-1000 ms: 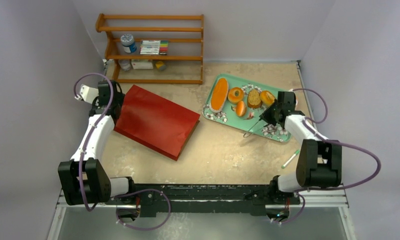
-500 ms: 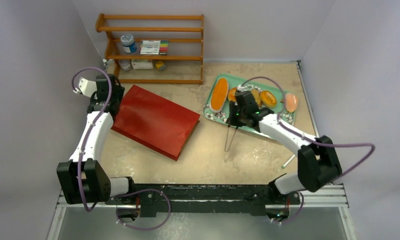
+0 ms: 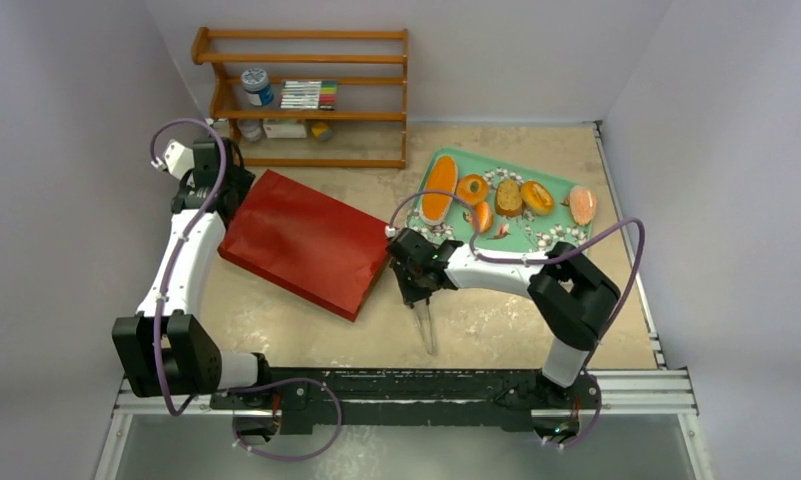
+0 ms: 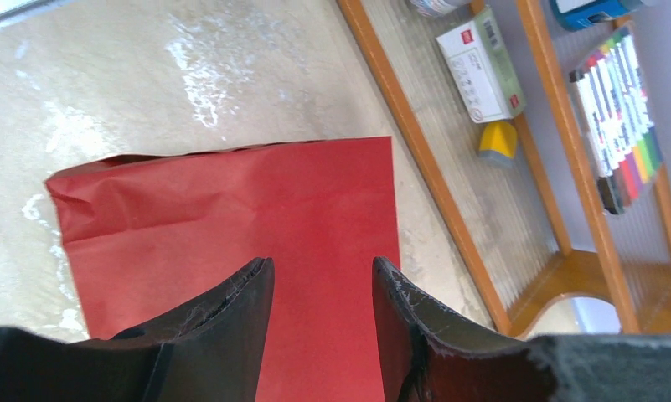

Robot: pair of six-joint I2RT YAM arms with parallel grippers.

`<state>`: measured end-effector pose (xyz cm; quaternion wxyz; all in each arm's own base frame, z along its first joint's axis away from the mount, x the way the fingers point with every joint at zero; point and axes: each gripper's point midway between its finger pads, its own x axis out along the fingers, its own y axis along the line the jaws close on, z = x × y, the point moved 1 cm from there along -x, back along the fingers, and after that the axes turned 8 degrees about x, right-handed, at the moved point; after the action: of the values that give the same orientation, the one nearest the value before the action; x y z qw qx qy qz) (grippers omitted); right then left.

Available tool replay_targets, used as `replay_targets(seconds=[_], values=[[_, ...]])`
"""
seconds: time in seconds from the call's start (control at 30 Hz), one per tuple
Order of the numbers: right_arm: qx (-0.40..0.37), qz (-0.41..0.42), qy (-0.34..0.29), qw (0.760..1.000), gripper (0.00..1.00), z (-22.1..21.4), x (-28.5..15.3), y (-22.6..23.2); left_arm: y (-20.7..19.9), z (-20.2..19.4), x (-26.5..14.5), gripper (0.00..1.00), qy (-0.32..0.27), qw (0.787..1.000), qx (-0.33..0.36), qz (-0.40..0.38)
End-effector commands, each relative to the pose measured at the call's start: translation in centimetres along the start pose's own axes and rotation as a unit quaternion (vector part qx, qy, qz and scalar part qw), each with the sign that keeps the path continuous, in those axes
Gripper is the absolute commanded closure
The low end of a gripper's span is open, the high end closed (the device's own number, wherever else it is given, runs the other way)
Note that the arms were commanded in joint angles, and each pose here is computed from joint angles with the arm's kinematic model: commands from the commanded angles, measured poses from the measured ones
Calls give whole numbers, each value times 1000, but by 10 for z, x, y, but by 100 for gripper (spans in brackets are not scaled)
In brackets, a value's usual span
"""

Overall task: Take the fake bread out of the paper bag
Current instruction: Place the clamp at the center of the board.

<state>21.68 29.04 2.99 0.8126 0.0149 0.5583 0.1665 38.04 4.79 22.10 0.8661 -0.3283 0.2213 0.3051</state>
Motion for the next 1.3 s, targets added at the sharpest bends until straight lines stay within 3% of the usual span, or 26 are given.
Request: replay_targets(seconds=[0.0,0.2,0.7,0.97,1.27], values=[[-37,38,12,999,100,-5,-6,30,2,21,-7,54,-22,999,21,35],[-79,54,29,995,100,-18,-7,52,9,26,-7,54,-29,997,34,61],[-133,84,-66,985,100,59,-59,104,80,1,49,54,8,970,128,205],[-154,134,-104,973,100,86,-78,137,120,5,62,54,9,953,133,271],[-230,180,-106,950,100,65,-84,192,121,-15,97,54,36,950,148,272]])
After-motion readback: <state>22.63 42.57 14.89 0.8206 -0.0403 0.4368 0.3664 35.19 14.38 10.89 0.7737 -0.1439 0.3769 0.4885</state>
